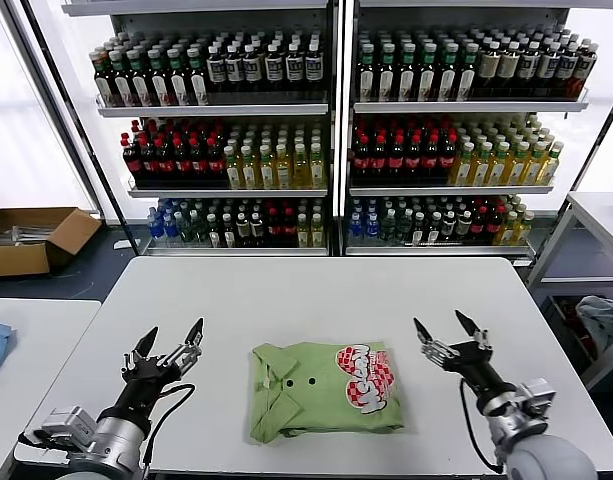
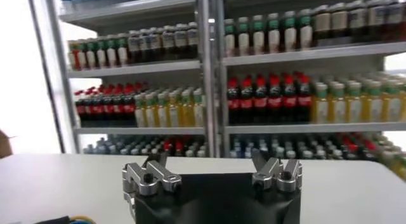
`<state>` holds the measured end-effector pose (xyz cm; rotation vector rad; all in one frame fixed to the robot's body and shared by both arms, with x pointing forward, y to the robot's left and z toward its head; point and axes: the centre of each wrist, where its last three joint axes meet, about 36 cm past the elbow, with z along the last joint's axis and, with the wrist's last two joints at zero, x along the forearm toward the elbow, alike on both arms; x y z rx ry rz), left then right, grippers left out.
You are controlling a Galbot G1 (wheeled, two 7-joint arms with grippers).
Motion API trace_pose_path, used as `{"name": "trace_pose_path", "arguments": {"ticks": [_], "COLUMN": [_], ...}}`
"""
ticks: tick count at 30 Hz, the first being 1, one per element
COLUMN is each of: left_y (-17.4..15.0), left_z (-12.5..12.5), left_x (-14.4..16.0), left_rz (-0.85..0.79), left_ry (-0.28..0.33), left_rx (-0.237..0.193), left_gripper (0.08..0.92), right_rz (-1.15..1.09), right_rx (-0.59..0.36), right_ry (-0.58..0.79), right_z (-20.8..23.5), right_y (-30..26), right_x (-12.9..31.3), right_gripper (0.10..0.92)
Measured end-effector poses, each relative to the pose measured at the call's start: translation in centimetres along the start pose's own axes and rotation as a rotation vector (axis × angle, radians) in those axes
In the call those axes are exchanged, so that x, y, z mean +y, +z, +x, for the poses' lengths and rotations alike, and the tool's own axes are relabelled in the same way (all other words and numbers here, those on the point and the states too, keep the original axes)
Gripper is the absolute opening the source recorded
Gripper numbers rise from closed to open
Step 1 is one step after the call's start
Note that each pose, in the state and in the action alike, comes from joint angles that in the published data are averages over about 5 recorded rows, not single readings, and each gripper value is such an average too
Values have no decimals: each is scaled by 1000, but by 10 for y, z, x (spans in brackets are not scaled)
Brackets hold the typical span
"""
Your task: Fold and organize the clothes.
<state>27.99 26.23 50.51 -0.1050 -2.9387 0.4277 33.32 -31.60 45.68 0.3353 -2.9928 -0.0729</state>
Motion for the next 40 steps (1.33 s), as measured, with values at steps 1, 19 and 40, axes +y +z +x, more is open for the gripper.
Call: {"name": "trace_pose_path", "arguments": {"ticks": [1, 19, 40], "left_y": [0, -4, -6], "left_z": [0, 0, 7], "left_x": [3, 65, 96], "left_rz": [-14, -168, -197], "left_ry": [4, 56, 61], "left_rx": [-8, -89, -121], "left_gripper": [823, 823, 823], "right_rz": [-1, 13, 20], "right_rx": [-3, -24, -20], "right_ry": [11, 171, 220], "right_z": [4, 63, 88], "right_y": [1, 20, 33], "right_x": [-5, -77, -96], "right_gripper": [823, 823, 823]}}
